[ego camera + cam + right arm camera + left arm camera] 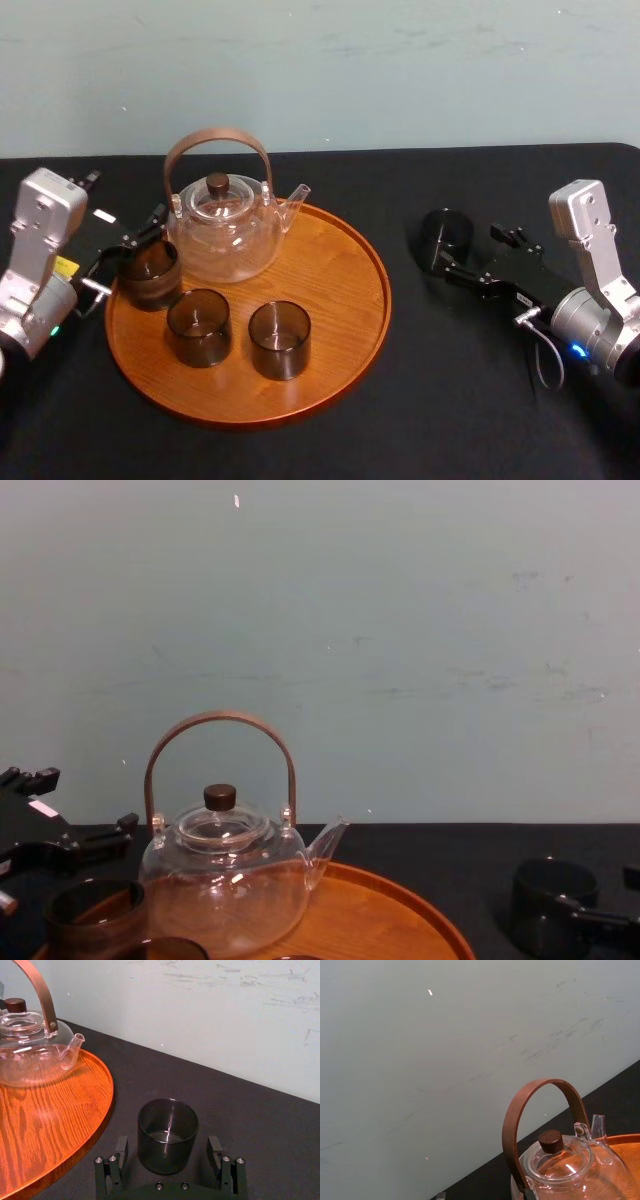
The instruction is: Pick up the glass from the table and place it on the tray.
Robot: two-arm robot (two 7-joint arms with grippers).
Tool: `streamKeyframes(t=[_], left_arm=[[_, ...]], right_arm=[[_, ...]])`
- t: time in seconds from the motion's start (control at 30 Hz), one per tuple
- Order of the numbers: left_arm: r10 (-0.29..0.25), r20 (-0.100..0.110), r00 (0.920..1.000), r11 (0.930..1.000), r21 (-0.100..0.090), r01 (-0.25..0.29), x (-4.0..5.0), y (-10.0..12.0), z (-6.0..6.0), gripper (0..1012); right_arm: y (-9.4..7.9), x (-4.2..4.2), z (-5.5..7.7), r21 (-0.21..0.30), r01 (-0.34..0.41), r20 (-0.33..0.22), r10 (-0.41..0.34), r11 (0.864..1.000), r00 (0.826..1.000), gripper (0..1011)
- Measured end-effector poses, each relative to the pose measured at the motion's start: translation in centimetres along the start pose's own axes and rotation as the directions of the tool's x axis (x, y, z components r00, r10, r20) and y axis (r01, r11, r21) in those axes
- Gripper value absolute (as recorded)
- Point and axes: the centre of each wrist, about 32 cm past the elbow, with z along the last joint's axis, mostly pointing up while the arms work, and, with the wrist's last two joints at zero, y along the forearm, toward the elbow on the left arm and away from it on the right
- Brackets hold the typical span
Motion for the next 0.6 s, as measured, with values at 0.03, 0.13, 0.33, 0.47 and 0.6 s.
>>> streamKeyframes(t=[0.03, 0.13, 0.33, 0.47, 0.6], left_arm=[[0.000, 0.000, 1.0000, 1.0000, 0.000, 0.000, 0.00, 0.00, 0.00, 1001], [0.000, 0.000, 1.0000, 1.0000, 0.000, 0.000, 0.01, 0.00, 0.00, 1001], [0.000, 0.000, 1.0000, 1.0000, 0.000, 0.000, 0.00, 0.00, 0.00, 1001], [0.000, 0.000, 1.0000, 1.0000, 0.000, 0.000, 0.00, 0.00, 0.00, 1001], [0.000, 0.000, 1.0000, 1.0000, 0.000, 0.000, 0.00, 0.00, 0.00, 1001]], right_arm=[[0.00, 0.00, 0.00, 0.000, 0.000, 0.000, 0.000, 1.000, 1.000, 1002], [-0.02, -0.01, 0.00, 0.000, 0.000, 0.000, 0.000, 1.000, 1.000, 1002], [0.02, 0.08, -0.11, 0.002, -0.005, -0.001, 0.005, 1.000, 1.000, 1002], [0.28, 0.34, -0.20, 0.008, -0.014, -0.007, 0.014, 1.000, 1.000, 1002], [0.57, 0.65, -0.22, 0.008, -0.016, -0.017, 0.016, 1.000, 1.000, 1002]])
